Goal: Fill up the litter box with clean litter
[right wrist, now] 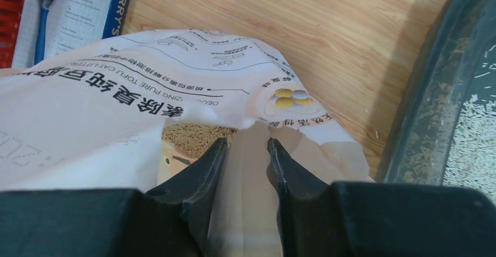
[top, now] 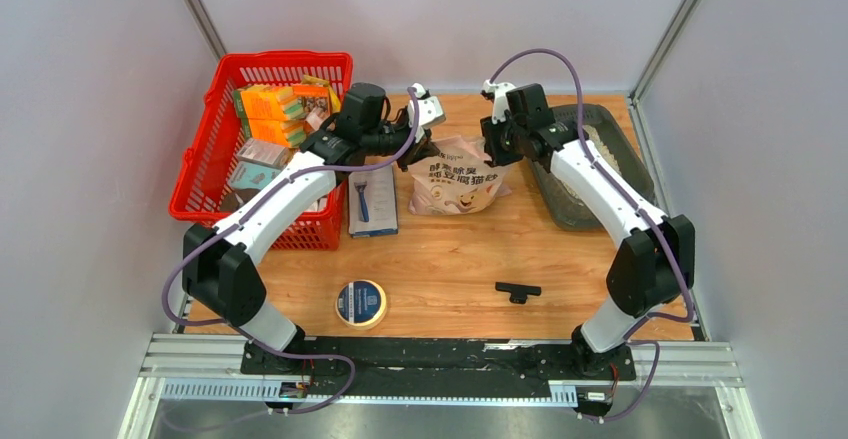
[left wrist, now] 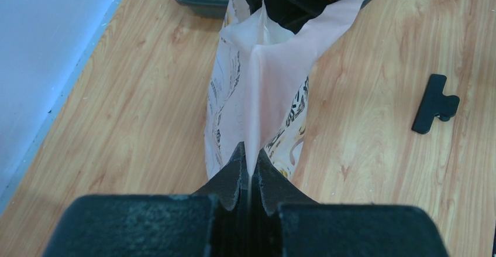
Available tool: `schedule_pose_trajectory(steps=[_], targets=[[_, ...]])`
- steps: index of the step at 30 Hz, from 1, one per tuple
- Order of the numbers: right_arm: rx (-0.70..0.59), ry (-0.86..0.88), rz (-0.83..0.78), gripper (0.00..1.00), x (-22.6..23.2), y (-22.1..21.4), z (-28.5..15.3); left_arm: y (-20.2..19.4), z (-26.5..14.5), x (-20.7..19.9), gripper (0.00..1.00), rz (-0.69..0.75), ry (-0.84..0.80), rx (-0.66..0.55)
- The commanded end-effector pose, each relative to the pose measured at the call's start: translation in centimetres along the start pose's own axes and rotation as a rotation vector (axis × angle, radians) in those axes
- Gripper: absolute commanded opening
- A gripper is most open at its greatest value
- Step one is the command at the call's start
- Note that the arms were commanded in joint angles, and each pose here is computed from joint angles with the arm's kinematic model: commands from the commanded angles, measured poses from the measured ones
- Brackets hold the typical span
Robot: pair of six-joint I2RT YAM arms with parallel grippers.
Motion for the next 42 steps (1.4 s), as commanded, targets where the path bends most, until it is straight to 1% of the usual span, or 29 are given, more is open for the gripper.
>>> schedule_pose_trajectory(steps=[1,4,5,7,10,14,15,17,21,22,26,28,32,36,38,39,42], targets=[[0.155,-0.01,0.127,0.0,-1.1,-5.0,2.4,5.1,-1.6,0.9,0.0,0.077,0.026,-0.136],[0.186,0.085,0.177,0.0,0.3,-5.5,3.1,4.9,-1.3,1.0,0.0,0.072,0.021,-0.133],[0.211,0.141,0.218,0.0,1.1,-5.7,3.4,4.9,-1.2,1.0,0.0,0.069,0.021,-0.133],[0.199,0.178,0.257,0.0,1.6,-4.6,3.4,4.7,-0.9,1.1,0.0,0.066,0.018,-0.132],[0.187,0.312,0.326,0.0,3.9,-3.0,3.1,4.1,0.0,1.5,0.0,0.059,0.021,-0.123],[0.215,0.482,0.397,0.0,6.2,-1.9,2.4,4.3,1.0,2.6,0.0,0.042,0.036,-0.131],[0.226,0.497,0.449,0.0,6.3,-1.6,2.4,4.1,1.4,2.7,0.0,0.034,0.033,-0.127],[0.246,0.557,0.496,0.0,6.8,-1.6,2.7,4.8,1.3,3.2,0.0,0.039,0.04,-0.137],[0.221,0.597,0.597,0.0,6.0,-0.1,3.0,4.8,1.3,3.5,0.0,0.062,0.047,-0.125],[0.223,0.597,0.648,0.0,5.8,0.3,3.0,4.9,1.2,3.6,0.0,0.07,0.047,-0.125],[0.206,0.627,0.759,0.0,4.1,1.7,2.8,4.7,1.0,3.5,0.0,0.065,0.052,-0.11],[0.184,0.649,0.79,0.0,3.6,2.7,2.4,4.7,0.9,3.5,0.0,0.067,0.052,-0.105],[0.153,0.679,0.859,0.0,1.1,4.9,1.0,4.5,0.6,3.6,0.0,0.081,0.06,-0.081],[0.119,0.711,0.877,0.0,-1.0,6.6,-1.0,4.7,0.3,3.9,0.0,0.12,0.058,-0.067],[0.121,0.726,0.89,0.0,-1.8,6.5,-1.7,5.2,0.0,4.1,0.0,0.145,0.058,-0.068],[0.097,0.72,0.918,0.0,-3.3,6.8,-2.2,5.4,0.0,4.2,0.0,0.158,0.059,-0.07],[0.096,0.728,0.972,0.0,-5.1,6.1,-3.1,6.3,-0.2,4.5,0.0,0.212,0.059,-0.073]])
Point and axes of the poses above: each gripper's point midway between its finger pads, its own z axis out along the fingers, its own x axis along the line the jaws close on, y = z × x, the point moved 1 cm from there along -z, back along the fingers, and after that the axes turned 14 degrees about z, right-handed, at the moved point
